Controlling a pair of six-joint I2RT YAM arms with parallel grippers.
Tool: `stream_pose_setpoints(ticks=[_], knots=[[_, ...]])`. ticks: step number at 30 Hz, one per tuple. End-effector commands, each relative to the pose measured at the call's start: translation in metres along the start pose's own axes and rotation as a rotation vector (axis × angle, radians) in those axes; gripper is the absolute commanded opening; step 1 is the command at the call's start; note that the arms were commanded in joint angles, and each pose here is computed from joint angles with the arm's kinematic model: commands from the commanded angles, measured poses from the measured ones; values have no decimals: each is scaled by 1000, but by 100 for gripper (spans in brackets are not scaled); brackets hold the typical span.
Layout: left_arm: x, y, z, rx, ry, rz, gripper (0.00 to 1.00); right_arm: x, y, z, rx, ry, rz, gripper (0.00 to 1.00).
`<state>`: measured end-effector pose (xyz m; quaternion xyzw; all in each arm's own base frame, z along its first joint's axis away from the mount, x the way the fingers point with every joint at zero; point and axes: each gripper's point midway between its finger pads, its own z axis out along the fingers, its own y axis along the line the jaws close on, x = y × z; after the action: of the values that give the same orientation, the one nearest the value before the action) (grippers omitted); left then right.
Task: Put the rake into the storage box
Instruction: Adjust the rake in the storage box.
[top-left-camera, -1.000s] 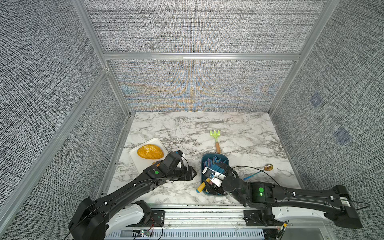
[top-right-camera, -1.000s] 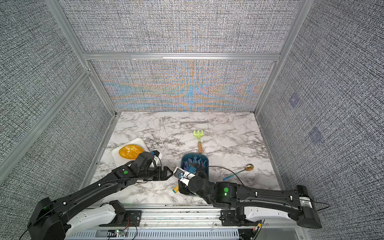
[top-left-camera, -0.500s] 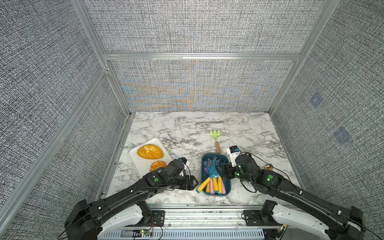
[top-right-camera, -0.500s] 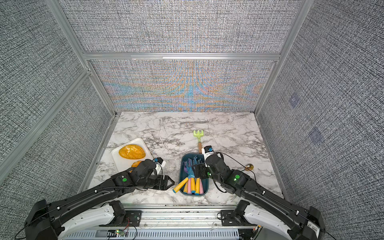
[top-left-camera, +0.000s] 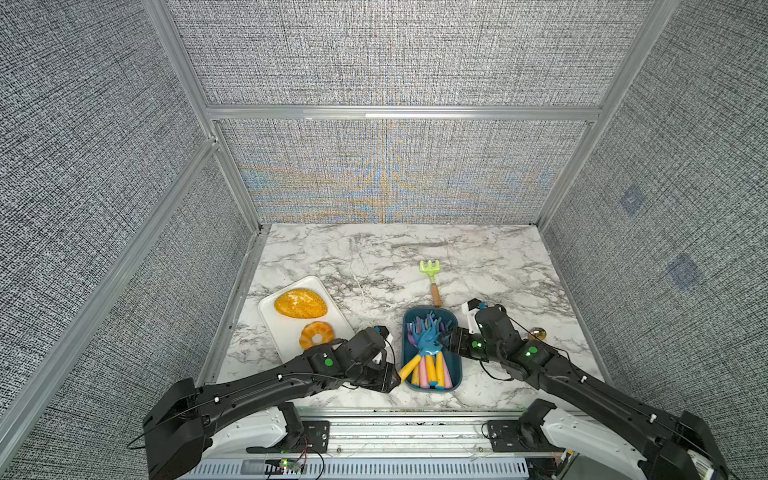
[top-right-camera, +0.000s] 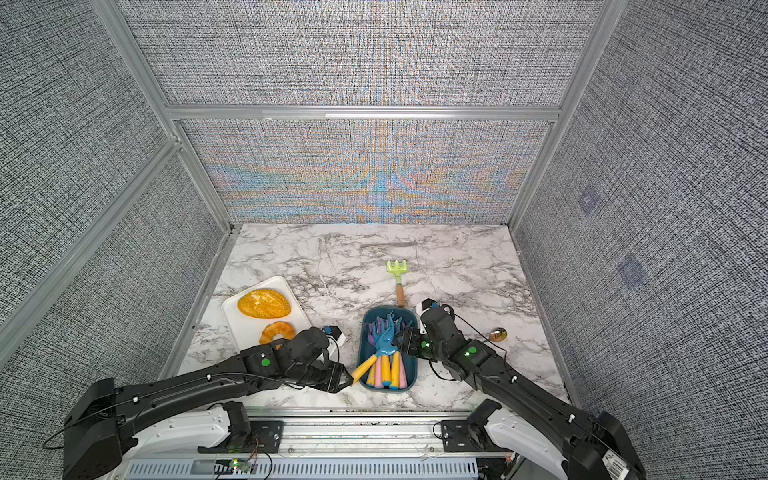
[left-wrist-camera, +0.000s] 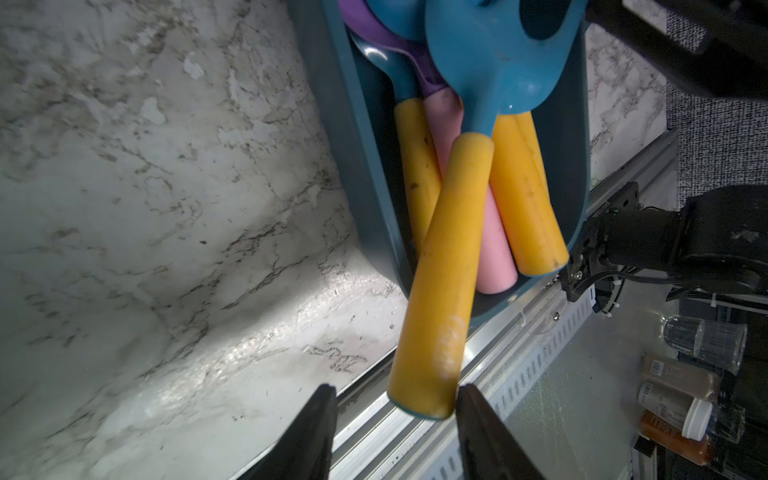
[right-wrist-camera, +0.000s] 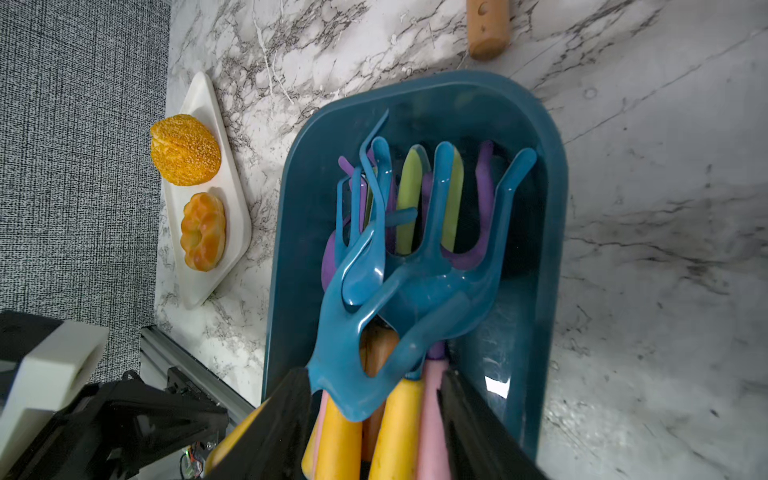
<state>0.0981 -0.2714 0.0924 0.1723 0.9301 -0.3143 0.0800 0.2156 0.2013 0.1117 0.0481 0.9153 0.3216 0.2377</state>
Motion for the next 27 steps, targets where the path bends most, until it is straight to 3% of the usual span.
stream_pose_setpoints(ticks=[1,10,18,27], knots=[[-8,-10,2,21,-20,10,47,-4,6,6,-25,-1,4,54],[-14,-19,8,27,-22,19,37,-18,-2,18,30,-23,-7,35],[-20,-29,11,49,-24,26,34,-30,-1,23,41,-34,-26,19],[-23,-30,12,46,-32,30,35,-55,7,23,71,-62,-122,12]])
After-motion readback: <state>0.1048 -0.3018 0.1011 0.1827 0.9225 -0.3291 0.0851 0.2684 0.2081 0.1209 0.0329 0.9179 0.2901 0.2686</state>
